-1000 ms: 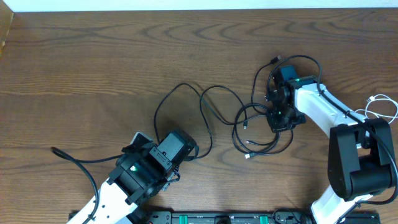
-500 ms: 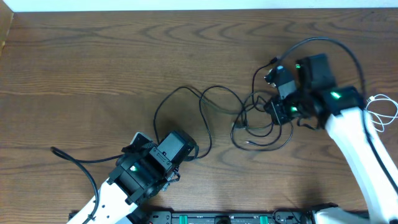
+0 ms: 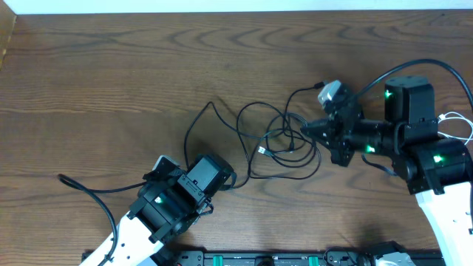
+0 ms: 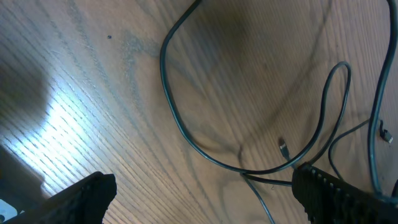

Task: Untangle cables
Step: 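Extend the left gripper to the black cable bundle beside the right gripper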

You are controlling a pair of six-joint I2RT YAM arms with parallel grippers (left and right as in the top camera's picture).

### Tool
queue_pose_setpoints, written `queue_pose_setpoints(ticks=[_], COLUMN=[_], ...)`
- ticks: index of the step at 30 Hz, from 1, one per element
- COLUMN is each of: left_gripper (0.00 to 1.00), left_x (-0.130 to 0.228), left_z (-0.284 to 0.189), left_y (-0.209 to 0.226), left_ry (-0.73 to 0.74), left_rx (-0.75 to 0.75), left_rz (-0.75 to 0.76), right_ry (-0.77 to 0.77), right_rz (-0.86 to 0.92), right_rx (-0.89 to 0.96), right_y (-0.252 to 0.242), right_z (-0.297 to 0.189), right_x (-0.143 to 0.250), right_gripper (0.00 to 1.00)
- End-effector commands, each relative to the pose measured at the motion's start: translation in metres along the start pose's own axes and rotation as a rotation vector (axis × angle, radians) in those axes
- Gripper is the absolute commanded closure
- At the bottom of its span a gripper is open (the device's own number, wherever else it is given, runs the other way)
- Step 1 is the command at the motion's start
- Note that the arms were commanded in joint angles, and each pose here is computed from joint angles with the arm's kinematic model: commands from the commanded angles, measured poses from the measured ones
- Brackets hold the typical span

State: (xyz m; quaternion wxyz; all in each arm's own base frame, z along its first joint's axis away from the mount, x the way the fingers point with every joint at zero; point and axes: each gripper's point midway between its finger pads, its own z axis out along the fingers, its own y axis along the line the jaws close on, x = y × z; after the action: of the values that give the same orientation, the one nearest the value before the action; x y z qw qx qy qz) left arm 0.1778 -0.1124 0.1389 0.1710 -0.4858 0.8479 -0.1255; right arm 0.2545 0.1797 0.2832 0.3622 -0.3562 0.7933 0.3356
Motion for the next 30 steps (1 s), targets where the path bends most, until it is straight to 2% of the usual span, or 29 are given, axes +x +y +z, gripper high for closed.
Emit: queue_pose_setpoints(ticks=[1,5,6,7,9,10,11,13,15,17,18,19,20,24,27,28,30], left_gripper=[0.04,0.04,0.04,0.04,0.04,0.04,0.04,0.04,0.04,0.04,0.04,0.04,0.04,0.04,0.04,0.04,0.04], left_x=[-0.009,-0.019,-0.019,-0.019,-0.019,-0.019,-0.019,-0.019,-0.020,-0.020,-0.020,-0.020,-0.020,-0.013,0.005,0.019,0.044], left_z=[-0.005,-0.006,-0.006,-0.006,-0.006,-0.006,-0.006,-0.006,-0.006,-0.006,-0.006,-0.006,-0.006,-0.005,-0.009,-0.013,-0.025], left_y=[-0.005,-0.005,-0.005,-0.005,-0.004,-0.003,-0.003,-0.002,0.000,0.000,0.000,0.000,0.000,-0.004,-0.041,-0.058,-0.082], left_ry=[-0.040,-0.098,-0.098,-0.097,-0.098,-0.099,-0.099,-0.100,-0.101,-0.102,-0.102,-0.102,-0.101,-0.063,-0.013,0.028,0.096], left_rx=[0.024,0.027,0.026,0.026,0.022,0.020,0.016,0.012,0.007,0.005,0.004,0.004,0.006,0.016,0.166,0.254,0.406], left_rz=[-0.014,-0.011,-0.011,-0.011,-0.009,-0.008,-0.007,-0.006,-0.004,-0.004,-0.004,-0.004,-0.004,0.052,0.384,0.538,0.737], right_ry=[-0.038,-0.081,-0.094,-0.115,-0.177,-0.213,-0.240,-0.210,-0.085,-0.007,-0.030,-0.048,-0.040,-0.016,-0.041,-0.049,-0.060], right_rz=[0.172,0.653,0.703,0.593,0.166,-0.024,-0.157,-0.222,-0.145,0.207,0.434,0.556,0.584,0.567,0.563,0.560,0.557], right_rx=[-0.033,0.036,-0.014,-0.114,-0.402,-0.520,-0.562,-0.447,-0.076,0.454,0.724,0.852,0.881,0.731,0.633,0.604,0.559], right_y=[-0.001,-0.028,-0.024,-0.010,0.041,0.064,0.075,0.061,0.000,-0.088,-0.125,-0.140,-0.143,-0.130,-0.119,-0.116,-0.110], right_z=[0.005,0.014,0.017,0.018,0.009,0.001,-0.001,0.012,0.036,0.026,0.006,-0.006,-0.006,0.017,0.027,0.030,0.034], right_x=[-0.013,-0.024,-0.031,-0.044,-0.063,-0.062,-0.057,-0.048,-0.034,-0.013,0.004,0.016,0.021,0.017,0.006,0.003,-0.002], right_gripper=[0.99,0.99,0.99,0.99,0.99,0.99,0.99,0.99,0.99,0.99,0.99,0.99,0.99,0.99,0.99,0.99,0.99])
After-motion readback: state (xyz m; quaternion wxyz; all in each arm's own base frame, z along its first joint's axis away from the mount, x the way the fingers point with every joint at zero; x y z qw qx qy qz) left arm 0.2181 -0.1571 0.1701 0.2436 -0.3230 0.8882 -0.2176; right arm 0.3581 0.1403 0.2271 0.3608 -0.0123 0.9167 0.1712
